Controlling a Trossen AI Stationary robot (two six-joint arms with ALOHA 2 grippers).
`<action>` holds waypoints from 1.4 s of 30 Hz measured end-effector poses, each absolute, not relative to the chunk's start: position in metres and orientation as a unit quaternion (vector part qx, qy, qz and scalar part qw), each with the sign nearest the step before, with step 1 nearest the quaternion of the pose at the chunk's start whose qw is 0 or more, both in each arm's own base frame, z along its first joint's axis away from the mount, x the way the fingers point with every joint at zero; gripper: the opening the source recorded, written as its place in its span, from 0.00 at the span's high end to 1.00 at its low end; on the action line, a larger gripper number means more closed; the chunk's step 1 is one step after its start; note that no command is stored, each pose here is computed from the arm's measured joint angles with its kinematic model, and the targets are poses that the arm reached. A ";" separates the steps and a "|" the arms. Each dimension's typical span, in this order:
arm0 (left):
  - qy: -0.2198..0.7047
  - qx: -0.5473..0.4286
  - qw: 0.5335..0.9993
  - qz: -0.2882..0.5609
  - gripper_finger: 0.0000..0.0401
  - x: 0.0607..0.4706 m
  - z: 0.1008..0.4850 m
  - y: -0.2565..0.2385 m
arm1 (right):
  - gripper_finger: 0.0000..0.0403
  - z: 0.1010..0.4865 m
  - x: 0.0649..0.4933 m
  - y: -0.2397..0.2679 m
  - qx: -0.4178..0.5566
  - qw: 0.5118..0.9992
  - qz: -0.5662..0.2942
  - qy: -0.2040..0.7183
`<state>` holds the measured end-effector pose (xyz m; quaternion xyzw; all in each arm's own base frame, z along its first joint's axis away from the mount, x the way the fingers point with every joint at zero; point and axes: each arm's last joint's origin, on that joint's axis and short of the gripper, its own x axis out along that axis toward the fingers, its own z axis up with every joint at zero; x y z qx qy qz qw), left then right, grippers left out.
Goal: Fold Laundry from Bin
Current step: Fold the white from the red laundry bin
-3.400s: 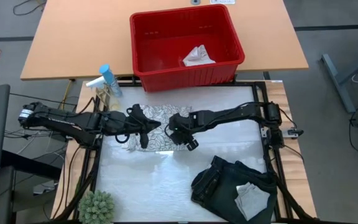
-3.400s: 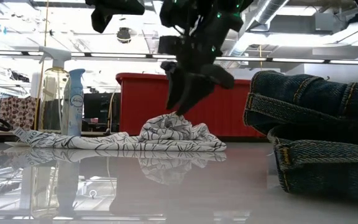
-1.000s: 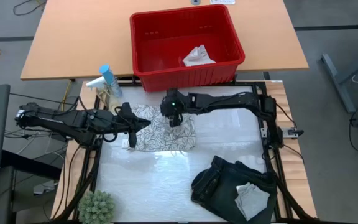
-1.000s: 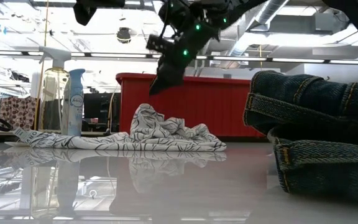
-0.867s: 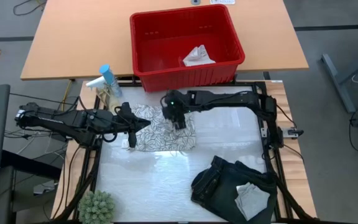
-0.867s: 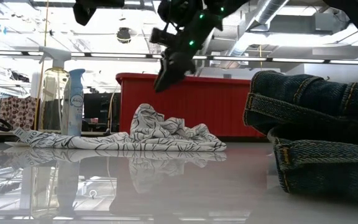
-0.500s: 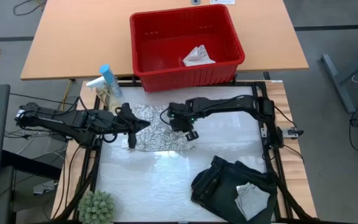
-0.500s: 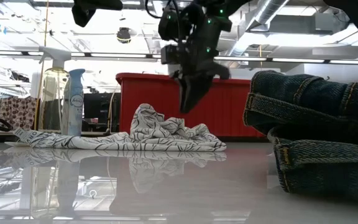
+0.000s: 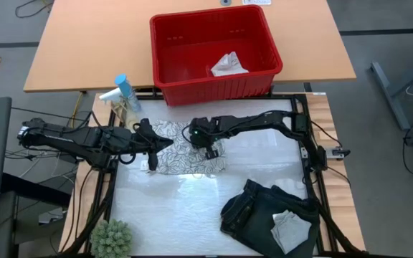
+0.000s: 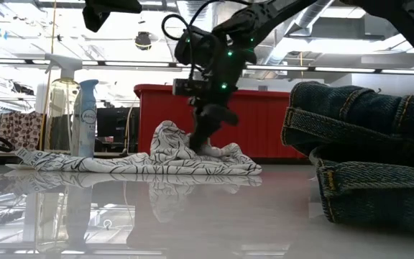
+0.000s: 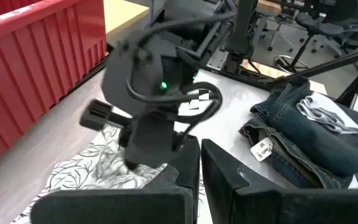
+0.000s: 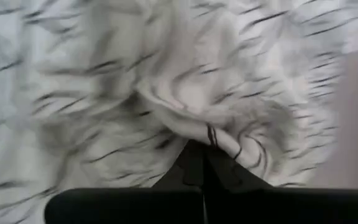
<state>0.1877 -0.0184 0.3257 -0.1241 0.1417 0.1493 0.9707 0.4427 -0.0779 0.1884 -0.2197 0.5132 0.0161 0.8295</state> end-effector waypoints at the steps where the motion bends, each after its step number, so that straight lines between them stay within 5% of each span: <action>1: 0.141 -0.124 0.971 0.149 0.98 0.188 0.326 -0.018 | 0.96 0.192 0.444 -0.079 -0.226 0.829 0.010 0.511; 13: 0.137 -0.123 0.969 0.164 0.98 0.188 0.326 -0.018 | 0.93 0.234 0.458 -0.117 -0.153 0.906 -0.104 0.380; 19: 0.138 -0.125 0.969 0.161 0.98 0.188 0.326 -0.018 | 0.96 0.255 0.438 -0.105 -0.059 0.893 -0.002 0.446; 27: 0.147 -0.121 0.968 0.163 0.98 0.187 0.324 -0.018 | 0.96 0.219 0.434 -0.064 -0.028 0.853 0.070 0.516; 42: 0.144 -0.120 0.966 0.176 0.98 0.187 0.324 -0.017 | 0.96 0.187 0.427 -0.100 -0.122 0.848 -0.059 0.512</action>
